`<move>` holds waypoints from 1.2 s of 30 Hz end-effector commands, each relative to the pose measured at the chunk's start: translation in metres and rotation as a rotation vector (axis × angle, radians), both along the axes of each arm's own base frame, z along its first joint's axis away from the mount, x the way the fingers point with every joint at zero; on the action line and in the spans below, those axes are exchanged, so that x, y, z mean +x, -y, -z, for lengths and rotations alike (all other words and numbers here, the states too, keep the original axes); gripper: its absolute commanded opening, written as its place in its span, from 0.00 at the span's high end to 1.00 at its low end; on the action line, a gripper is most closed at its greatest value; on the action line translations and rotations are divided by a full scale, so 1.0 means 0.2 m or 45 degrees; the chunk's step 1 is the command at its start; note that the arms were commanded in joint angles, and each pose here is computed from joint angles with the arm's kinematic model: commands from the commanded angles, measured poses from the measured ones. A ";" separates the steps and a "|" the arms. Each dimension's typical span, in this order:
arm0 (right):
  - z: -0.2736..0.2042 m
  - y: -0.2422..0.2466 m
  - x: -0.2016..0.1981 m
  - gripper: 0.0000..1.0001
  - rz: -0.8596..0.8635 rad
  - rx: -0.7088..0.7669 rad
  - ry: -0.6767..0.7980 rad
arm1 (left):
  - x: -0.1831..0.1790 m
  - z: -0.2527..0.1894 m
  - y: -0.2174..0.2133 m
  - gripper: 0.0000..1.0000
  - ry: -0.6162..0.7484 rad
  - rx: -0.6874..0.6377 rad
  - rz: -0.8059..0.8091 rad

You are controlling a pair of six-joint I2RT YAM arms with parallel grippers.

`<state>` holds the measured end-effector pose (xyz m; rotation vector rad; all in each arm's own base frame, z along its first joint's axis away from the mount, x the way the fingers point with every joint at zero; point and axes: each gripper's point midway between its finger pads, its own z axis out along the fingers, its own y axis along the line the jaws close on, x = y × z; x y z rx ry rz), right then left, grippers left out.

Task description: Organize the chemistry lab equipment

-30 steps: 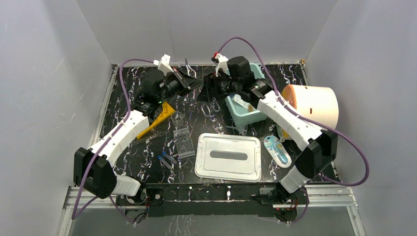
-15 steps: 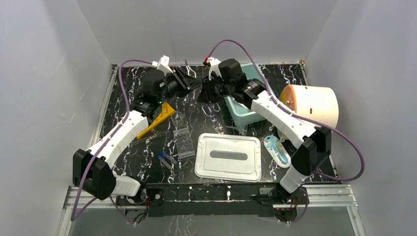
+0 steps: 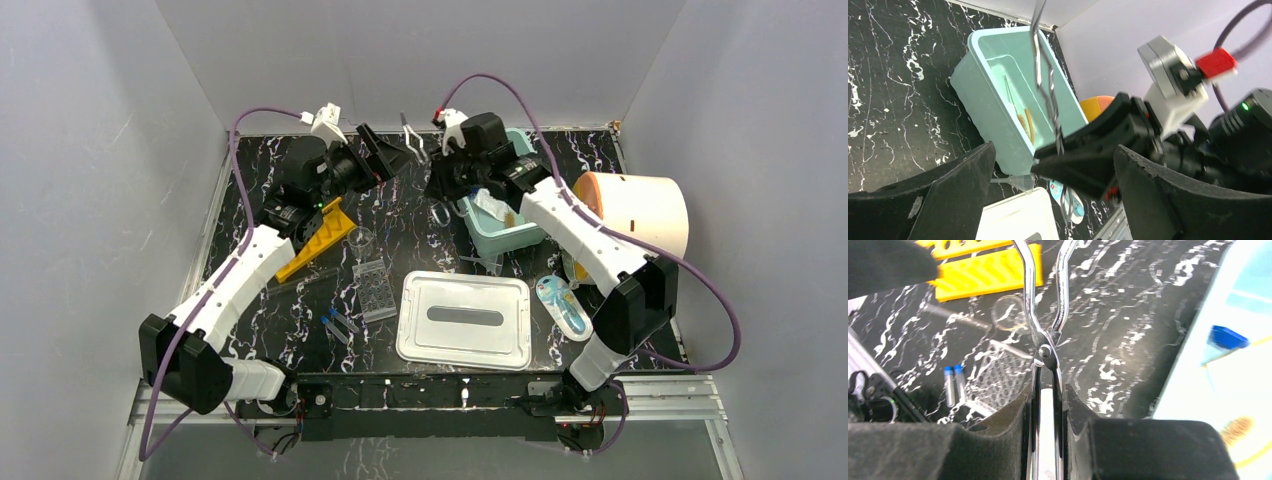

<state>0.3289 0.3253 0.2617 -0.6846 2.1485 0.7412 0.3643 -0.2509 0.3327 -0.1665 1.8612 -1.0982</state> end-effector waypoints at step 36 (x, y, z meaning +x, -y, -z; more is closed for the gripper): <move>0.87 0.67 0.56 1.00 0.341 -0.376 -0.231 | -0.21 0.37 -0.17 0.09 -0.196 0.249 -0.029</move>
